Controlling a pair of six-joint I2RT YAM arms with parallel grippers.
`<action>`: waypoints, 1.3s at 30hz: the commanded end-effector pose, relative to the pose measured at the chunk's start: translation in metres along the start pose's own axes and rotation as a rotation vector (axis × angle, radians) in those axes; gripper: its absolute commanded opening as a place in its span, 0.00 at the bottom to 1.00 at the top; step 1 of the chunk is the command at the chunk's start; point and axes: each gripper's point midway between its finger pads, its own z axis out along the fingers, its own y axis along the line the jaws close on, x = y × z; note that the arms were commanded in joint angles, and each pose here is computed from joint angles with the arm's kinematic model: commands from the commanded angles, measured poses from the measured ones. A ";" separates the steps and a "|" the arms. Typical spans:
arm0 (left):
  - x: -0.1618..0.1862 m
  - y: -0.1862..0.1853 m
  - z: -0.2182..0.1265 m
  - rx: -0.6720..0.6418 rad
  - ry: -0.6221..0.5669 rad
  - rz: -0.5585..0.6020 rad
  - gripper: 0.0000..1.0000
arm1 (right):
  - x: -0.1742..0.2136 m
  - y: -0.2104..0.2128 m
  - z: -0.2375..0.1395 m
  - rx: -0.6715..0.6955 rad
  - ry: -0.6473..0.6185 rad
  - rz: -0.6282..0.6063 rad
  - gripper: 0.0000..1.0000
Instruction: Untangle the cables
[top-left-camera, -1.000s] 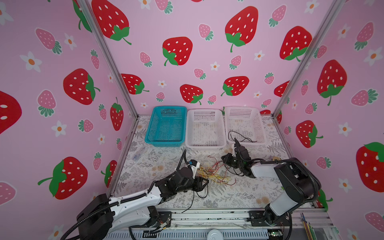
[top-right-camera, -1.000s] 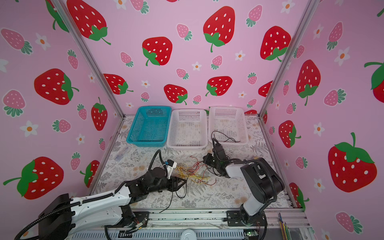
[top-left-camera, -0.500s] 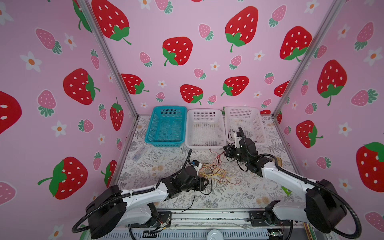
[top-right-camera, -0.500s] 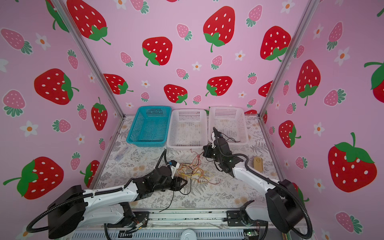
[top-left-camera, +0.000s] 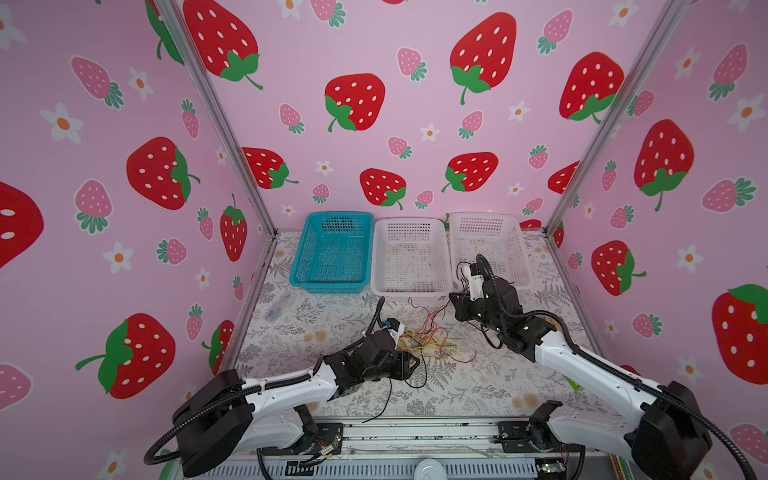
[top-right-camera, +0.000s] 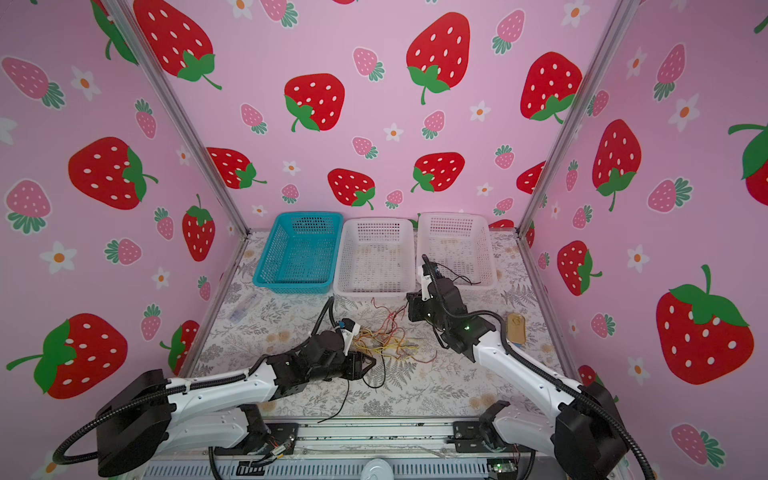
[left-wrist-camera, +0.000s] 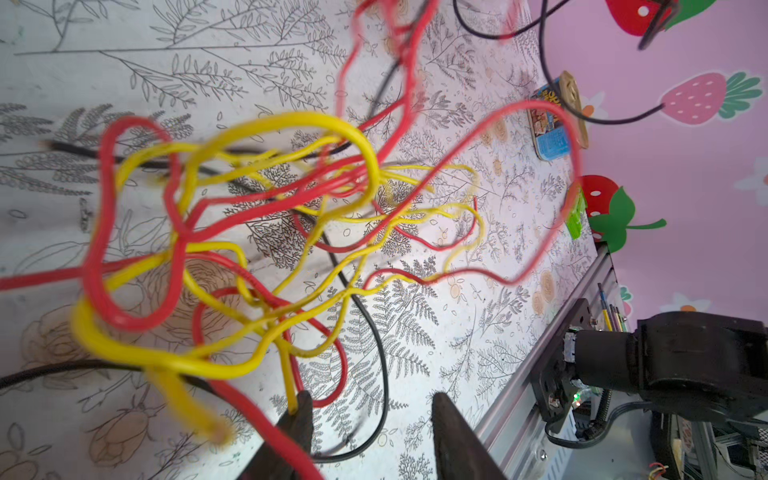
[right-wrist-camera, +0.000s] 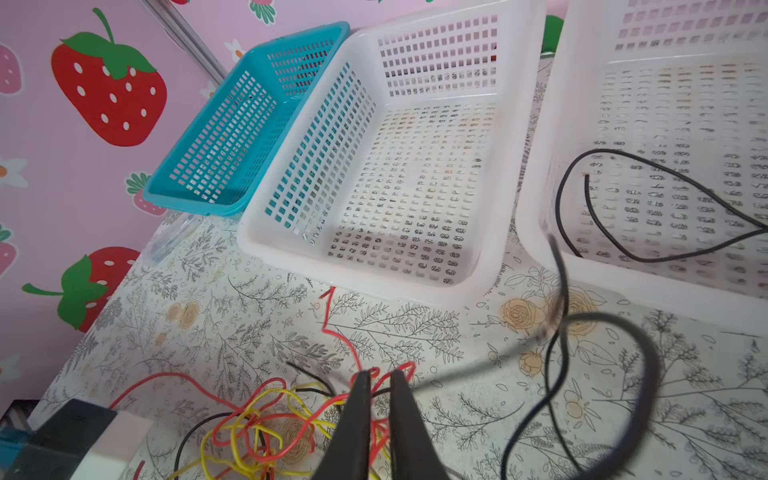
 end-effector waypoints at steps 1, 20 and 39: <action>-0.006 -0.007 -0.005 0.015 -0.020 0.004 0.00 | -0.012 0.011 -0.004 -0.064 -0.084 -0.041 0.06; 0.002 -0.001 -0.016 0.012 -0.017 0.010 0.00 | 0.059 -0.018 0.048 0.002 0.140 0.213 0.29; 0.012 0.006 -0.019 0.029 -0.018 0.005 0.00 | 0.081 -0.022 0.093 -0.059 0.117 0.260 0.48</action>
